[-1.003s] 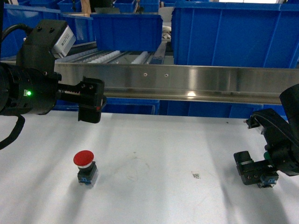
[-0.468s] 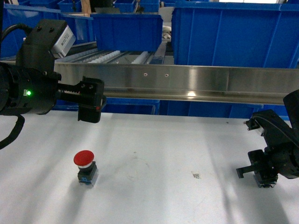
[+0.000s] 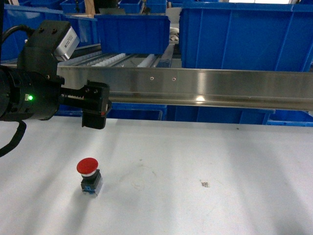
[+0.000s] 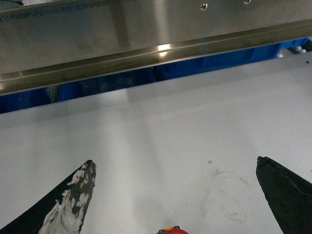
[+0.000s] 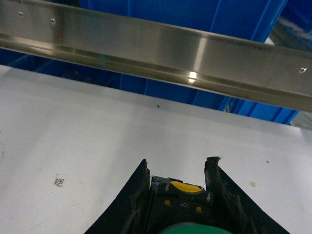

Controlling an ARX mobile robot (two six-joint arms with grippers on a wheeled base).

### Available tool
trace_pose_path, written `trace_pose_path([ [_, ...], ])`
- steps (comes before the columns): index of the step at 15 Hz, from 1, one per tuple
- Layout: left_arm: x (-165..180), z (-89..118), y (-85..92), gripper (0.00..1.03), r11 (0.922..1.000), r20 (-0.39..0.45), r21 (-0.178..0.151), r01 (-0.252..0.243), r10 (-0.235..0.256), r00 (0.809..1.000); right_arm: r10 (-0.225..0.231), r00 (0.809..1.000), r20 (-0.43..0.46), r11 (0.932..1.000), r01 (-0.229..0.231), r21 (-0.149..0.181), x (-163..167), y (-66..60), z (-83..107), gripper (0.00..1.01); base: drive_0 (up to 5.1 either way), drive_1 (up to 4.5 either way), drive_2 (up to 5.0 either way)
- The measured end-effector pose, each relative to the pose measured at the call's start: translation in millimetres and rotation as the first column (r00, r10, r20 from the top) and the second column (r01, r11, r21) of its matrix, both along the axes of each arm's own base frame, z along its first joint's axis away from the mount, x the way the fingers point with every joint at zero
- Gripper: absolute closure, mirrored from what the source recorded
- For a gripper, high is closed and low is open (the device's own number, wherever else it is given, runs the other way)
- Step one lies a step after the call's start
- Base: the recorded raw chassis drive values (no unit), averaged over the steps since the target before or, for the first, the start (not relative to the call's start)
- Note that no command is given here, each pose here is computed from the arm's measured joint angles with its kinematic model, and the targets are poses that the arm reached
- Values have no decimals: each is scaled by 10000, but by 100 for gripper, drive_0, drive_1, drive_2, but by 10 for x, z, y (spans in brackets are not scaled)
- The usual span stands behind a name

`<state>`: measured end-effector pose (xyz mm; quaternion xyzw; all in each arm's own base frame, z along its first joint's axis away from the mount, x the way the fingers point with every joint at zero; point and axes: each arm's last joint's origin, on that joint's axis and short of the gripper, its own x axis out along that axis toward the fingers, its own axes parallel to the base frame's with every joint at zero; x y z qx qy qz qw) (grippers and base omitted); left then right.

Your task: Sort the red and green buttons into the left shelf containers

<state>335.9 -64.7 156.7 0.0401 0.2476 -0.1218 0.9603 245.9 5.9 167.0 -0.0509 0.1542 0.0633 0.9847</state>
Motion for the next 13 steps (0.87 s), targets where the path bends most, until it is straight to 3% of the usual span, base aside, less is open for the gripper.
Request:
trace_pose_path([
  [3, 0, 0, 1, 5, 10000, -3, 3, -7, 7, 10000, -311, 9980, 545, 9995, 316, -70, -538, 61, 9, 72, 0, 0, 0],
  [4, 0, 0, 1, 5, 10000, -3, 3, -7, 7, 10000, -505, 9921, 1146, 9986, 517, -74, -676, 49, 27, 72, 0, 0, 0],
  [5, 0, 0, 0, 5, 10000, -4, -1, -5, 5, 10000, -582, 9853, 1604, 9979, 622, -202, -725, 50, 38, 72, 0, 0, 0],
  [10, -3, -8, 2, 5, 9999, -74, 51, -134, 134, 9999, -548, 9892, 1362, 9974, 607, -393, -718, 51, 1, 72, 0, 0, 0],
  [13, 21, -252, -57, 5, 9959, -1575, 211, -877, 899, 9834, -547, 9892, 1362, 9974, 606, -397, -718, 51, 1, 72, 0, 0, 0],
])
